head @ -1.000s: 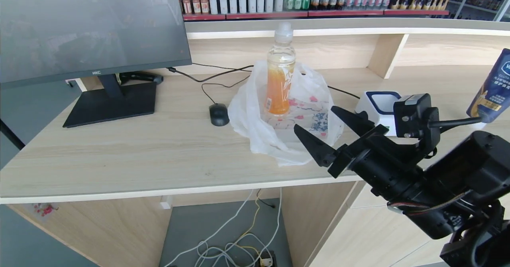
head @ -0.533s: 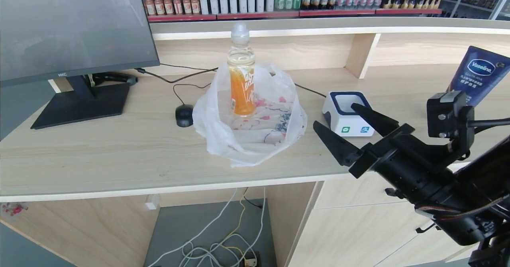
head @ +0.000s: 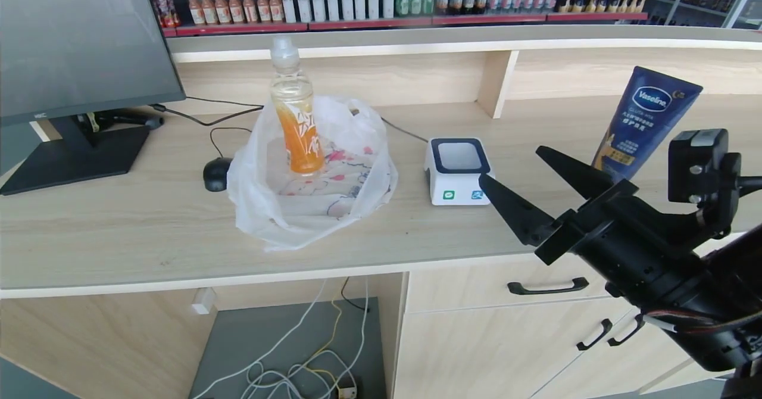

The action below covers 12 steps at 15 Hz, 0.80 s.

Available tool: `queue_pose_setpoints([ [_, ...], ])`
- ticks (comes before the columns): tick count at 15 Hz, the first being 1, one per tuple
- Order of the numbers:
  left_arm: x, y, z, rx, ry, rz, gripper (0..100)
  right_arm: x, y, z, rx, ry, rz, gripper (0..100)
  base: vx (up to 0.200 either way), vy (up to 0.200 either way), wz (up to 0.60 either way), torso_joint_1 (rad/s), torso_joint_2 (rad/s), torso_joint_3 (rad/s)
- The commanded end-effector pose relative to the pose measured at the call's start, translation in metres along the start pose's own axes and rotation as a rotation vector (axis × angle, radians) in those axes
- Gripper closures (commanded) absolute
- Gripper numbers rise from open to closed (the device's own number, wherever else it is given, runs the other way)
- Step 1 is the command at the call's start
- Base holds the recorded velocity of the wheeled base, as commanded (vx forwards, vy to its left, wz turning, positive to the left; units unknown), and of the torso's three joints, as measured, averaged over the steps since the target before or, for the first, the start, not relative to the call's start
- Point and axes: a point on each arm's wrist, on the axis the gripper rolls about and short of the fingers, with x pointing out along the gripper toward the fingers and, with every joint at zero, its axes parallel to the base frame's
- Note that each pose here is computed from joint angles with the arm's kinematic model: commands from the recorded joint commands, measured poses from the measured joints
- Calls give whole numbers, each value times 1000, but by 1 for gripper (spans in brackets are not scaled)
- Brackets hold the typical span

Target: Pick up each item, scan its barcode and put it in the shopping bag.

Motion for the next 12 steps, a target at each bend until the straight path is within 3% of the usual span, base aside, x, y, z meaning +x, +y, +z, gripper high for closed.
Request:
queue_pose_setpoints([
  [1, 0, 0, 0, 0, 0, 1, 0, -2, 1, 5, -5, -16, 6, 0, 0, -200, 0, 2, 2, 2],
  [10, 0, 0, 0, 4, 0, 0, 0, -9, 3, 13, -17, -38, 11, 0, 0, -200, 0, 2, 1, 3],
  [12, 0, 0, 0, 9, -2, 0, 0, -8, 3, 13, -17, -39, 11, 0, 0, 0, 0, 0, 0, 0],
])
